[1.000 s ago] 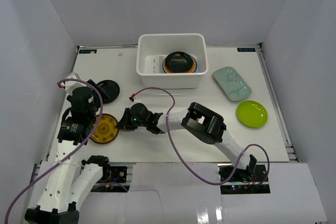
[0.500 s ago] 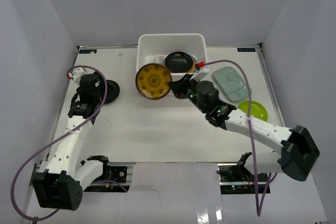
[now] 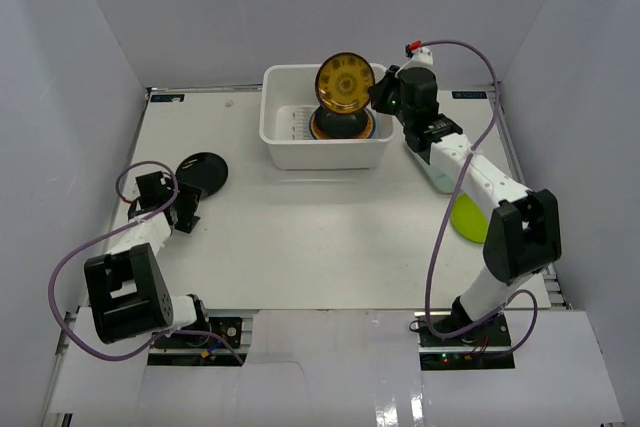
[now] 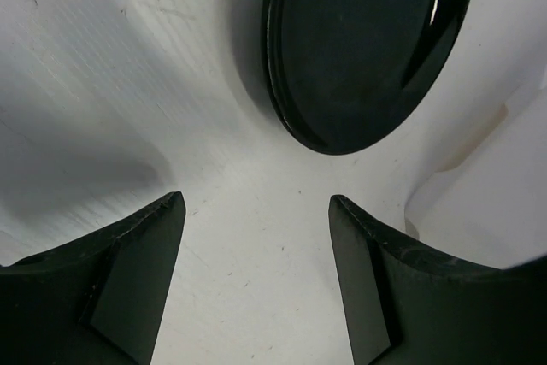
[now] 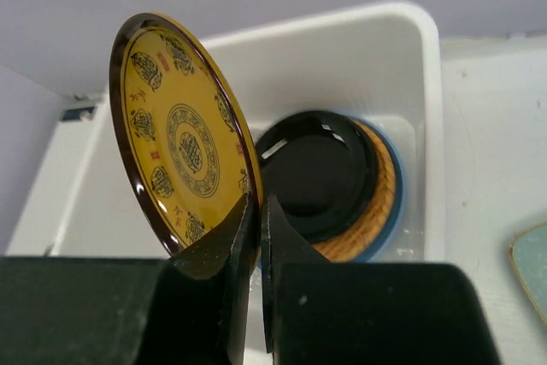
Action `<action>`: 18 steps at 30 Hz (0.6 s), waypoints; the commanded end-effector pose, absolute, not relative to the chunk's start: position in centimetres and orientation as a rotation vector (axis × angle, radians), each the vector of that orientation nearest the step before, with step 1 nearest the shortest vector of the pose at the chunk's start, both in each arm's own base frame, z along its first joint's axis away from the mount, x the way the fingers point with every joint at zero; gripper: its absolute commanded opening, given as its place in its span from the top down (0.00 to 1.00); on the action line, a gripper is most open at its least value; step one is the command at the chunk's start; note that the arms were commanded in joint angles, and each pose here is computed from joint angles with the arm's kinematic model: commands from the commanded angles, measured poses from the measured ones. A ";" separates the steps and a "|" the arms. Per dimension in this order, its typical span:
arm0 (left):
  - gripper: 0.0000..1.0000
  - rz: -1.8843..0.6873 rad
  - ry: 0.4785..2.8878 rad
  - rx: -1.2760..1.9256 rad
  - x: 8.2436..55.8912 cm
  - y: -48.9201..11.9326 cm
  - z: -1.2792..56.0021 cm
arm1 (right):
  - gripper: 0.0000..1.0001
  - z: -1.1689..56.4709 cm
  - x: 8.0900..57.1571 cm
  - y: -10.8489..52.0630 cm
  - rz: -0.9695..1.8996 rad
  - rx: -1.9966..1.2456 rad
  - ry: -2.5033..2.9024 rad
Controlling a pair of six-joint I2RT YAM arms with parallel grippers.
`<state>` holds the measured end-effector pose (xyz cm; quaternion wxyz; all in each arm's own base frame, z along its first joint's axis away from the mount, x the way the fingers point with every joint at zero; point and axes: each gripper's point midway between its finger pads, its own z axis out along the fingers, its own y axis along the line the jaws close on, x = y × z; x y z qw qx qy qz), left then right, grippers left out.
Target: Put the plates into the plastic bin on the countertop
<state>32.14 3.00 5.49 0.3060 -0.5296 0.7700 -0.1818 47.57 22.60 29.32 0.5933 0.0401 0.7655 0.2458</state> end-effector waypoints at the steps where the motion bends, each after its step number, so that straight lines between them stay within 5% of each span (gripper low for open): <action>1: 0.21 -0.578 1.953 -1.397 33.9 3.0 6.8 | 0.92 28.4 48.8 23.1 0.588 0.051 1.841; 5: 0.21 -0.543 1.939 -1.430 34.5 3.7 5.7 | 0.85 25.7 49.9 23.3 0.614 0.071 1.910; 7: 0.21 -0.514 1.944 -1.457 34.7 4.2 4.6 | 0.68 24.9 49.8 23.6 0.652 0.069 1.942; 8: 0.22 -0.517 1.935 -1.454 35.2 4.4 4.7 | 0.50 24.9 49.6 23.6 0.653 0.070 1.946; 11: 0.26 -0.503 1.967 -1.491 35.4 4.5 3.1 | 0.30 25.8 48.6 23.2 0.688 0.049 1.938; 18: 0.45 -0.448 1.943 -1.534 36.2 5.7 1.6 | 0.27 29.9 44.0 19.9 0.730 0.059 1.838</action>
